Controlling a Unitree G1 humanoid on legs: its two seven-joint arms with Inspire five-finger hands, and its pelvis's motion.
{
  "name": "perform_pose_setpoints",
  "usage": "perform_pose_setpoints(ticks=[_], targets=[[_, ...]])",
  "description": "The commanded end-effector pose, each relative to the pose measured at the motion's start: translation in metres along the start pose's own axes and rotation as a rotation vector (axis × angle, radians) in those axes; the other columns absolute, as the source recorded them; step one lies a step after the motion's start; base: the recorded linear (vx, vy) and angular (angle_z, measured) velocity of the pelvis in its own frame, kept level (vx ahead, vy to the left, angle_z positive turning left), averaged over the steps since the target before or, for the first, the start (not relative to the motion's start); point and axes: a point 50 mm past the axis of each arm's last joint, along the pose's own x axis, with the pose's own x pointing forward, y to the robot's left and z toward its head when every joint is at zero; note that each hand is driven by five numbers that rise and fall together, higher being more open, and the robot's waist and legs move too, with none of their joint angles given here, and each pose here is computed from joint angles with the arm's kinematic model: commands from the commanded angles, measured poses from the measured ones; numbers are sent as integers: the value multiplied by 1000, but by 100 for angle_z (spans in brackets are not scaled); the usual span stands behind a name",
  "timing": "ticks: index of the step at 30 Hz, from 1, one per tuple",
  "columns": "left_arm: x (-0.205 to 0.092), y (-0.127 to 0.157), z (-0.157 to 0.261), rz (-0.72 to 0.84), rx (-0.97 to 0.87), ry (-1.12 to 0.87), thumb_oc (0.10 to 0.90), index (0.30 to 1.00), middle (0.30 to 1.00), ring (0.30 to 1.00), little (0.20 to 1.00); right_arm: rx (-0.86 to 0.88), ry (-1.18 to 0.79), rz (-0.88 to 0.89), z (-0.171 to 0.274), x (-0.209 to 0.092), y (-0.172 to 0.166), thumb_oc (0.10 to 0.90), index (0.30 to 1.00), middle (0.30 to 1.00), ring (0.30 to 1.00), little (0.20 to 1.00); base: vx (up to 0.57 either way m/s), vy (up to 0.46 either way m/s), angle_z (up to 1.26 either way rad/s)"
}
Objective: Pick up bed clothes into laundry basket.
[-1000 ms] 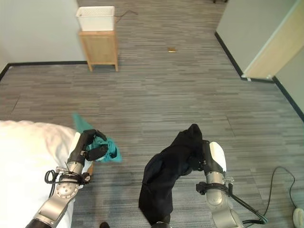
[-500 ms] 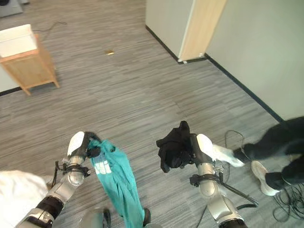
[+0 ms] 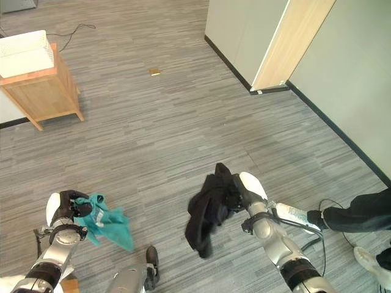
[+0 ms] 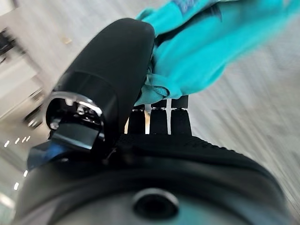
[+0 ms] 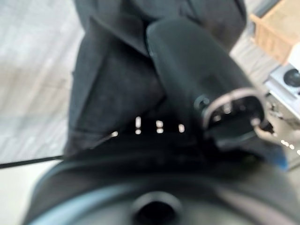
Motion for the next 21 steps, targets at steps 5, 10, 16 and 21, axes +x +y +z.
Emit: perform_pose_setpoints(ticks=[5, 10, 16, 21], targets=[[17, 7, 84, 33, -10, -320, 400, 300, 300, 300, 300, -84, -152, -243, 41, 30, -76, 400, 300, 300, 300, 300, 473, 131, 34], [32, 16, 132, 66, -8, -432, 400, 300, 300, 300, 300, -99, -197, -320, 55, 36, -111, 400, 300, 300, 300, 300, 581, -133, 97], [23, 18, 140, 46, -120, -487, 400, 300, 300, 300, 300, -93, -195, -366, 55, 29, -120, 400, 300, 300, 300, 300, 519, -225, 88], [14, 16, 126, 23, -181, -460, 400, 300, 300, 300, 300, -107, -217, -374, 57, 24, -126, 400, 300, 300, 300, 300, 336, -321, 50]])
